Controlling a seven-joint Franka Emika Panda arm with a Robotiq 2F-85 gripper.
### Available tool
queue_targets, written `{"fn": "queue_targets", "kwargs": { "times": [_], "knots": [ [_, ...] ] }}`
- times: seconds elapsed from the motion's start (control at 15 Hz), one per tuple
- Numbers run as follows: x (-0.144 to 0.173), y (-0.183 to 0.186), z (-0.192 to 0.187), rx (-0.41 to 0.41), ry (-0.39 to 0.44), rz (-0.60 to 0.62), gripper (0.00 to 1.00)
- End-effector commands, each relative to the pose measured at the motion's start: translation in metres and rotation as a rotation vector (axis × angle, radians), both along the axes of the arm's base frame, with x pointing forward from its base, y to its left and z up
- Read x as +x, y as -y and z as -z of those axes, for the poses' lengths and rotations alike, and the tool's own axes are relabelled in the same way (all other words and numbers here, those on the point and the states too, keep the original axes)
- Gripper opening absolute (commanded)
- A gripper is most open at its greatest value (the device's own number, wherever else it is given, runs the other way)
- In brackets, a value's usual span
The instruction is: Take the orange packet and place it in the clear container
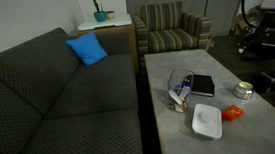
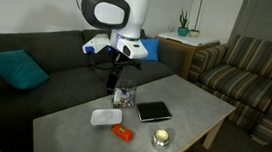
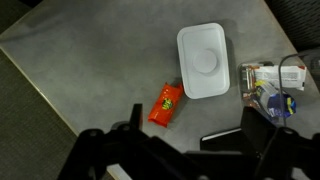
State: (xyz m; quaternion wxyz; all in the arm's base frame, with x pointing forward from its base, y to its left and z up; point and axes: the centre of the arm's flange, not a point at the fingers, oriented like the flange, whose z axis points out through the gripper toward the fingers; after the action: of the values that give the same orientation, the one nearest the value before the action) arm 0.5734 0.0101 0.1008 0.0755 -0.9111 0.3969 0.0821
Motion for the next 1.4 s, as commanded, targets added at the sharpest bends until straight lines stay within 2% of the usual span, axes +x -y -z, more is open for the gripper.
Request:
{"fn": "queue_targets", "kwargs": {
  "times": [0.0,0.2,0.4,0.6,0.67,0.8,1.0,1.33],
  "knots": [
    [0.0,0.002,0.014,-0.119,0.01,-0.009,1.0],
    [0.01,0.016,0.062,-0.141,-0.037,-0.005,1.0],
    [0.016,0.021,0.107,-0.111,-0.085,0.001,1.0],
    [0.024,0.026,0.145,-0.067,-0.092,-0.038,1.0],
    [0.002,0.019,0.119,-0.116,-0.098,-0.02,1.0],
    [0.003,0.02,0.132,-0.116,-0.104,-0.021,1.0],
    [0.006,0.018,0.127,-0.115,-0.096,-0.022,1.0],
    [0.023,0.013,0.178,-0.101,-0.156,0.116,1.0]
  ]
}}
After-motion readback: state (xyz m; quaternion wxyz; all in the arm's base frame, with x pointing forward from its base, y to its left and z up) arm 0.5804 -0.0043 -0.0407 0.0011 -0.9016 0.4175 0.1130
